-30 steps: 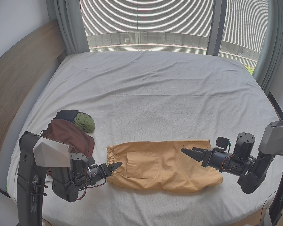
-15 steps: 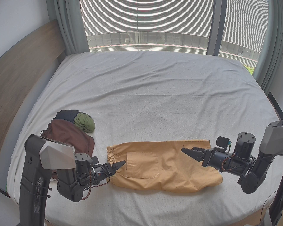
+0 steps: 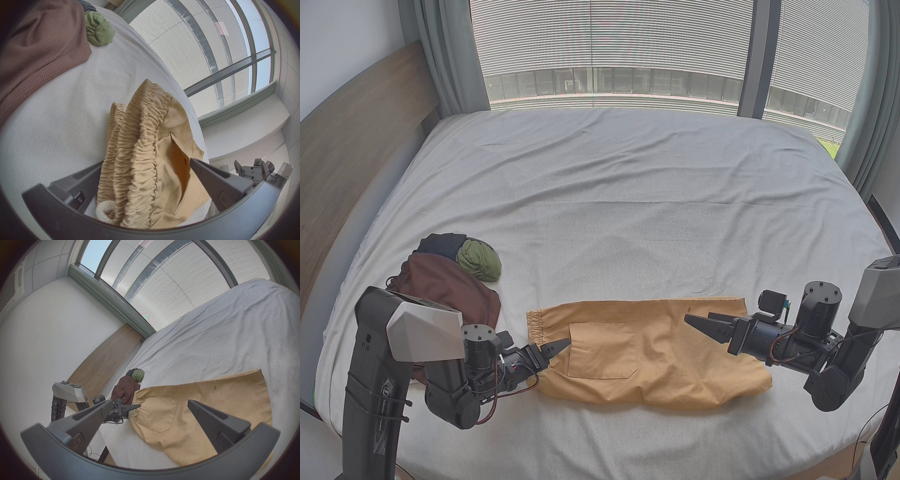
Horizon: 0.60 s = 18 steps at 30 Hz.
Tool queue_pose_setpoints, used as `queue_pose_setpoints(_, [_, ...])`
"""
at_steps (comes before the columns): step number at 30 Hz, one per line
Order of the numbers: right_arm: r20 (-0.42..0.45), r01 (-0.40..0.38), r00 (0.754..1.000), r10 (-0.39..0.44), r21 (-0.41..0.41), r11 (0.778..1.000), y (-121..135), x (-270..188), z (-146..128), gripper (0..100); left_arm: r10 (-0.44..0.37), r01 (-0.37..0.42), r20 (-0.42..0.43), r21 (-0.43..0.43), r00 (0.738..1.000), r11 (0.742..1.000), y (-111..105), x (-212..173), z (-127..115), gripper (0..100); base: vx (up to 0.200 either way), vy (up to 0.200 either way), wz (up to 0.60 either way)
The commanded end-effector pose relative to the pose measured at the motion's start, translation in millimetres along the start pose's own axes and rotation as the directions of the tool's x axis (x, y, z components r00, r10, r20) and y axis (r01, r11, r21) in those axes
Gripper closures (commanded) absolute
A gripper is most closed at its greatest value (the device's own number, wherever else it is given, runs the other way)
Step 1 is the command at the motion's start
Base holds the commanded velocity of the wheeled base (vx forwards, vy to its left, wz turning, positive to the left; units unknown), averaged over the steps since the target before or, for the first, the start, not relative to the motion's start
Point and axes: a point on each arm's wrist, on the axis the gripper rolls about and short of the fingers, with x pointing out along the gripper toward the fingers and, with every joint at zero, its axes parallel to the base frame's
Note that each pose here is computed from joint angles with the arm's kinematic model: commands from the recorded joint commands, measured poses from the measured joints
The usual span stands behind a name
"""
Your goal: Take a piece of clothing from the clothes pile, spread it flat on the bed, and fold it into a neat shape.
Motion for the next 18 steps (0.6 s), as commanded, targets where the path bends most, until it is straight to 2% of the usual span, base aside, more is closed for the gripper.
queue_pose_setpoints(1, [-0.001, -0.001, 1.0, 0.001, 0.0, 1.0, 0.0, 0.2, -0.2, 0, -0.007, 0.007, 0.0, 0.0, 1.0, 1.0, -1.5, 1.3, -0.2, 0, 0.0, 0.0, 0.0])
queue_pose_setpoints(2, [-0.002, 0.0, 1.0, 0.0, 0.001, 1.0, -0.3, 0.4, -0.6, 0, -0.008, 0.008, 0.001, 0.001, 1.0, 1.0, -1.6, 1.3, -0.1, 0, 0.0, 0.0, 0.0])
queue_pose_setpoints(3, [-0.002, 0.0, 1.0, 0.0, 0.001, 1.0, -0.3, 0.4, -0.6, 0, -0.008, 0.008, -0.001, 0.0, 1.0, 1.0, -1.5, 1.1, -0.3, 100, 0.0, 0.0, 0.0])
queue_pose_setpoints(12, [-0.002, 0.003, 1.0, -0.003, 0.002, 1.0, -1.0, -0.2, -0.5, 0, 0.023, -0.023, 0.036, 0.003, 0.999, 1.0, 1.5, -2.0, 4.5, 100, 0.0, 0.0, 0.0])
queue_pose_setpoints(14, [-0.004, 0.004, 1.0, -0.004, 0.004, 1.0, -1.9, -0.1, -1.0, 0, 0.02, -0.021, 0.069, 0.007, 0.997, 1.0, -4.2, -7.4, 14.0, 100, 0.0, 0.0, 0.0])
queue_pose_setpoints(18, [-0.006, 0.007, 1.0, -0.007, 0.005, 1.0, -2.5, -0.4, -1.4, 0, 0.005, -0.005, 0.075, 0.006, 0.997, 1.0, -15.7, -21.0, 21.0, 100, 0.0, 0.0, 0.0])
